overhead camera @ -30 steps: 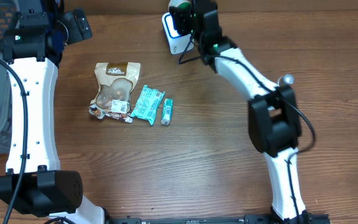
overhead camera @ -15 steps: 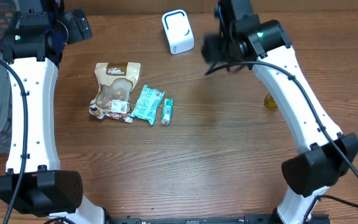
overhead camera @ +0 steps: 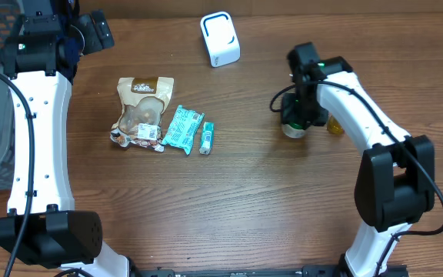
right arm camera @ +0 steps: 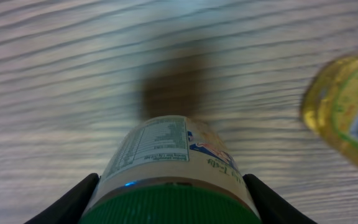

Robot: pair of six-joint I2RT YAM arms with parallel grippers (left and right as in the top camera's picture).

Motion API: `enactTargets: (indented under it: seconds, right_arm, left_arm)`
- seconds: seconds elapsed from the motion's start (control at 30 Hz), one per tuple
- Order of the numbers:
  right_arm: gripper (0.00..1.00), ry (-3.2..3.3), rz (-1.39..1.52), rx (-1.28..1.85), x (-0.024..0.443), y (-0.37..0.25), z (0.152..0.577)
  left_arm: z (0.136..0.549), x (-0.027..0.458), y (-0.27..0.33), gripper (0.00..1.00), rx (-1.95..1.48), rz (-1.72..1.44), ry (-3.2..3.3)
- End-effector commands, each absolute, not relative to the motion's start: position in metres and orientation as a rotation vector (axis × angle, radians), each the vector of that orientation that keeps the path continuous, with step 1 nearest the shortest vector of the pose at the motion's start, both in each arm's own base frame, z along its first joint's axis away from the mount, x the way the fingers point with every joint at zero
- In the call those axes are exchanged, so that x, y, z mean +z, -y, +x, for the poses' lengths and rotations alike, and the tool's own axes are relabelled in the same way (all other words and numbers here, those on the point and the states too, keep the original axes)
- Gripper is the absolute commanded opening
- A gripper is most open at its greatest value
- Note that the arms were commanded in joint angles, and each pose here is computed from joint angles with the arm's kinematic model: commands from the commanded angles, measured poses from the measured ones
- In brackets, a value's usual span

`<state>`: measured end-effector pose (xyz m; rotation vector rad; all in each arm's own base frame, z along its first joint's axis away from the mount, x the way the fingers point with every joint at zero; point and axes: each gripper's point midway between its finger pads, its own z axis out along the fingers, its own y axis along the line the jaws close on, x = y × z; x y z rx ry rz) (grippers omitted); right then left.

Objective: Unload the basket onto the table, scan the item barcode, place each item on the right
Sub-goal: 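Move the jar right and lower it onto the table beside the bottle, then open the right gripper and lift it off the green jar, then move the right gripper left over the small teal pack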

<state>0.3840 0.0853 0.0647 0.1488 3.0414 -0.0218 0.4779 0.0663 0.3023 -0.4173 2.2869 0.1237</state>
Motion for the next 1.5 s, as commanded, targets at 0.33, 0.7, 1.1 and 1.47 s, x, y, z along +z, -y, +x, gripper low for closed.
enactTargets:
  seconds: [0.33,0.7,1.1,1.47]
  right_arm:
    - [0.86,-3.056,0.259,-0.060,0.037,-0.061,0.373]
    - [0.89,-2.942,0.175,-0.014,0.079,-0.069,0.410]
    - [0.87,-2.744,-0.060,0.531,0.166,-0.179,0.443]
    - [1.00,-2.820,-0.281,0.584,0.149,-0.256,0.391]
  left_arm:
    - [0.478,0.304,-0.070,0.99,0.133,-0.443,-2.275]
    - [0.478,0.304,-0.070,1.00,0.133,-0.443,-2.275]
    - [0.478,0.304,-0.070,1.00,0.133,-0.443,-2.275]
    - [0.478,0.304,-0.070,0.99,0.133,-0.443,-2.275]
